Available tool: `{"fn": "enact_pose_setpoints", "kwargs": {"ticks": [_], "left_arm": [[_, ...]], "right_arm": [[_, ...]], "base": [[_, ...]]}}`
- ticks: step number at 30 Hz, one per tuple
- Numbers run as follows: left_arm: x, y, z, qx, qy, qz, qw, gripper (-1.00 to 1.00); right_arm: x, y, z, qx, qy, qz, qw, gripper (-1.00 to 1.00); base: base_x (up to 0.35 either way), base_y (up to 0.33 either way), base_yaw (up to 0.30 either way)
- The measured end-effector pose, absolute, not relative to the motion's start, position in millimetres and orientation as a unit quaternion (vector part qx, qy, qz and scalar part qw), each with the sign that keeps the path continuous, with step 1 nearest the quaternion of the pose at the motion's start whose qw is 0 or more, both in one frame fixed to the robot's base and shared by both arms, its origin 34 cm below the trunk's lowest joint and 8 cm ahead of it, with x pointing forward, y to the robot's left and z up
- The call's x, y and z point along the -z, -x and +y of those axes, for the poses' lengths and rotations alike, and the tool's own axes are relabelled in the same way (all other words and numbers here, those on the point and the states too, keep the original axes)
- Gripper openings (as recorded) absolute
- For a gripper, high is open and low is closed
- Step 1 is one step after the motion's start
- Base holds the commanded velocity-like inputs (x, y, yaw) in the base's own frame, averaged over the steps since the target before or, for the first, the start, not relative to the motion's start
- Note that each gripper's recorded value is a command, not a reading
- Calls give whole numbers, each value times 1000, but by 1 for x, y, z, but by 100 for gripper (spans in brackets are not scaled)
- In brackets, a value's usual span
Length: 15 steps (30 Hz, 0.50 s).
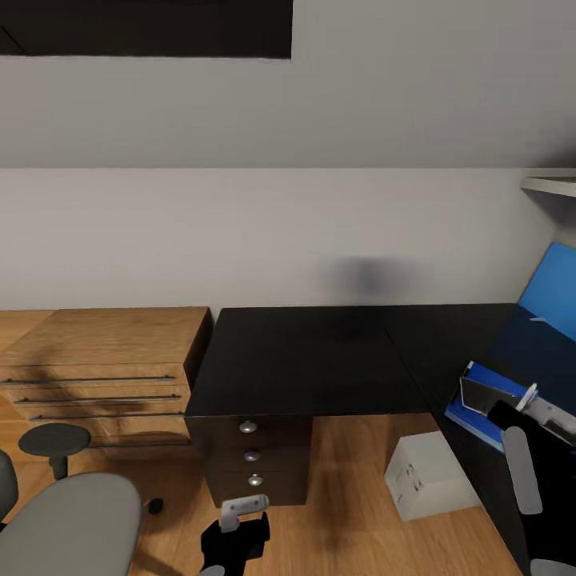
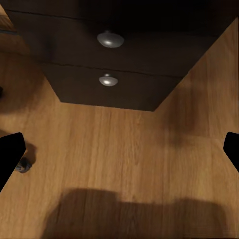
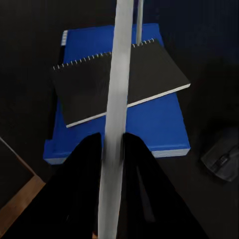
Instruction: In the bedroom, organize the workspace by keeping the computer under the desk, ensuring the monitor is on the desk, placing the keyboard on the desk next to the monitor, placing the mouse on the desk next to the keyboard, moving the folder from the swivel chair onto the desk next to the mouse, stacking the notebook on top of the folder with the pen on top of the notebook, and positioning the swivel chair next to the desk.
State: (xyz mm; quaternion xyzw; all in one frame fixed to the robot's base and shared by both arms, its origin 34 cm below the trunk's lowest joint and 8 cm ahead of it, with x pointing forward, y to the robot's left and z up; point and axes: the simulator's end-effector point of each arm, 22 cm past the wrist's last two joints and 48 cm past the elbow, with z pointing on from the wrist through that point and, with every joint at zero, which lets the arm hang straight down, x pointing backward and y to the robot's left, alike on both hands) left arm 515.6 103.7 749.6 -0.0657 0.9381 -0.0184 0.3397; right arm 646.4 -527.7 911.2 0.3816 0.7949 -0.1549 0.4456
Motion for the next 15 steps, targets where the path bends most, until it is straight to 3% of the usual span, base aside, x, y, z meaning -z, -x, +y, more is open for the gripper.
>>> {"fn": "enact_pose_setpoints", "kwargs": {"ticks": [5, 15], "left_arm": [[-750, -515, 103, 17, 64, 938, 340, 100], [-750, -509, 92, 22, 49, 939, 339, 100]], "right_arm": [[-908, -701, -608, 170, -410, 808, 388, -100], [-878, -742, -592, 102, -376, 850, 355, -100]], "base": [[0, 0, 0], [0, 0, 0]]}}
